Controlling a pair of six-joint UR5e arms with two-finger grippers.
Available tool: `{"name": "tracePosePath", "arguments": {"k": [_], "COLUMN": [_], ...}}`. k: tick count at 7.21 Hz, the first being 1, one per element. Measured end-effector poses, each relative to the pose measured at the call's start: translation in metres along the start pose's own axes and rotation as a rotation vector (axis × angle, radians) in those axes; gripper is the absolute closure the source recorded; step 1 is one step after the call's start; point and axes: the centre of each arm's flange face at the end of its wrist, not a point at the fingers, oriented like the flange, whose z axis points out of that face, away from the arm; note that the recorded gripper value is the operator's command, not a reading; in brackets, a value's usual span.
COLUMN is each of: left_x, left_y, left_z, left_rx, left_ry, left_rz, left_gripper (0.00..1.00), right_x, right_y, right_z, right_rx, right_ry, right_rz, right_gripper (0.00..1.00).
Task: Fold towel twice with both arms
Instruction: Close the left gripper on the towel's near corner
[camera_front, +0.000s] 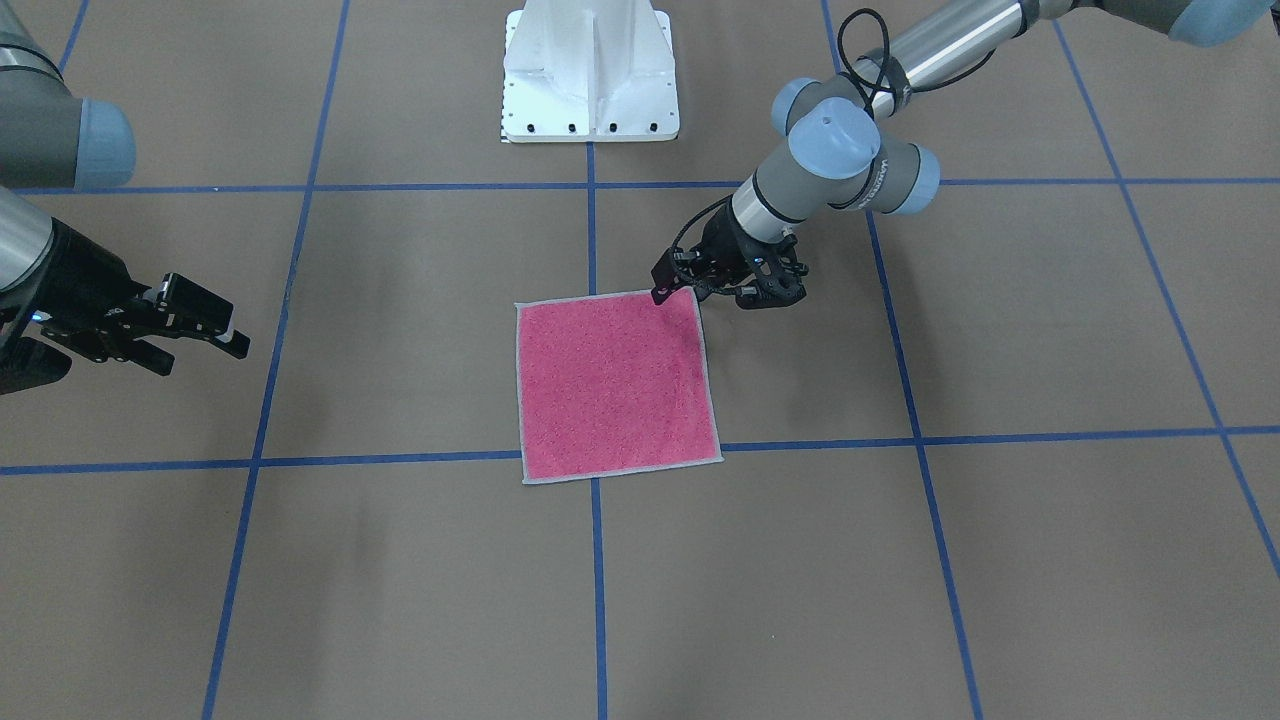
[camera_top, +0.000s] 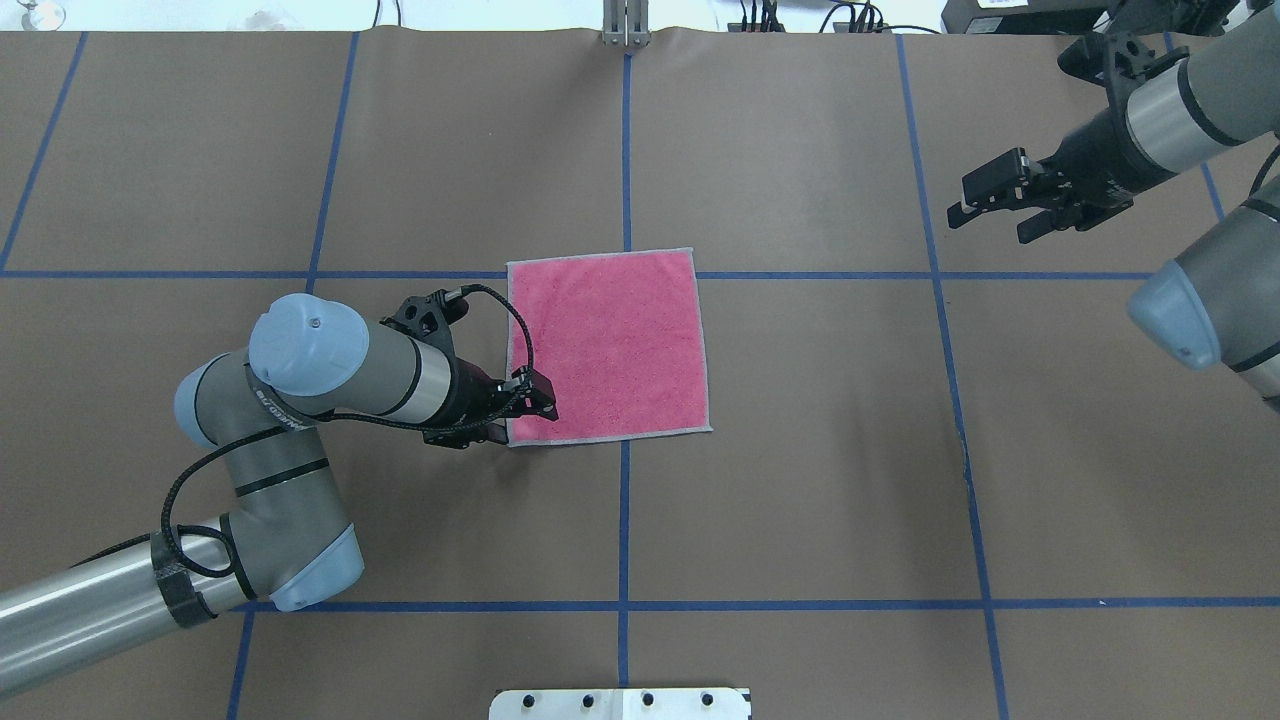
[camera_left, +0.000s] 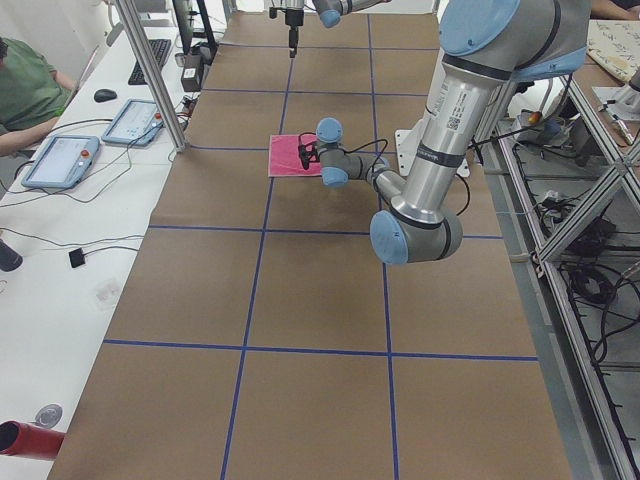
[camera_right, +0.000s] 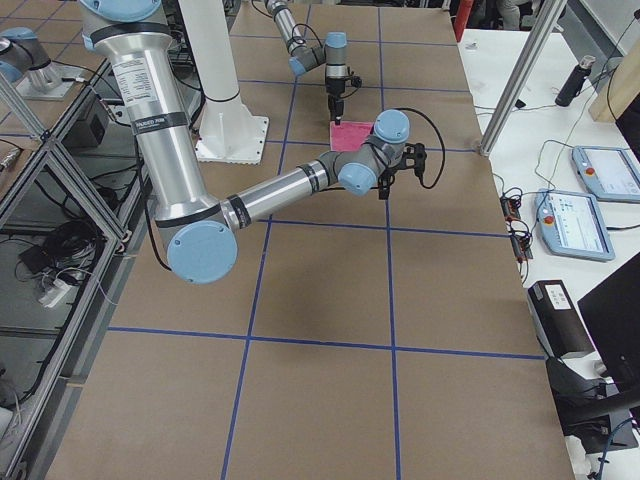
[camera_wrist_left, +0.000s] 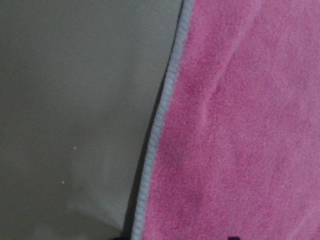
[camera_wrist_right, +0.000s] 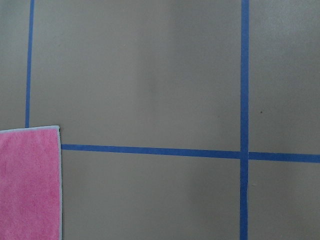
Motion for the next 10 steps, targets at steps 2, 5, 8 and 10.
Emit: {"name": "tracePosePath", "arguments": {"k": [2, 5, 8, 10], "left_x": [0.0003, 0.0016, 0.0040, 0.0091], "left_y": [0.0001, 0.0013, 0.0040, 0.0070], "left_z": [0.0000, 0.0001, -0.0005, -0.0047], "left_rx": [0.000, -0.002, -0.005, -0.011], "left_ry": [0.000, 0.002, 0.007, 0.017], "left_rz": [0.000, -0.008, -0.045, -0.060], "left_gripper": [0.35, 0.71, 1.00, 1.00], "right_x": [-0.0008, -0.0008, -0.0011, -0.0016], "right_y": [-0.0001, -0.0001, -0.0001, 0.0006], "right_z": [-0.0006, -0.0007, -0.0007, 0.0000], "right_rx": [0.001, 0.001, 0.000, -0.004], "right_ry": [-0.001, -0.001, -0.002, -0.004], "right_rz": [0.000, 0.000, 0.000, 0.005], "right_gripper": [0.00, 0.00, 0.00, 0.00]}}
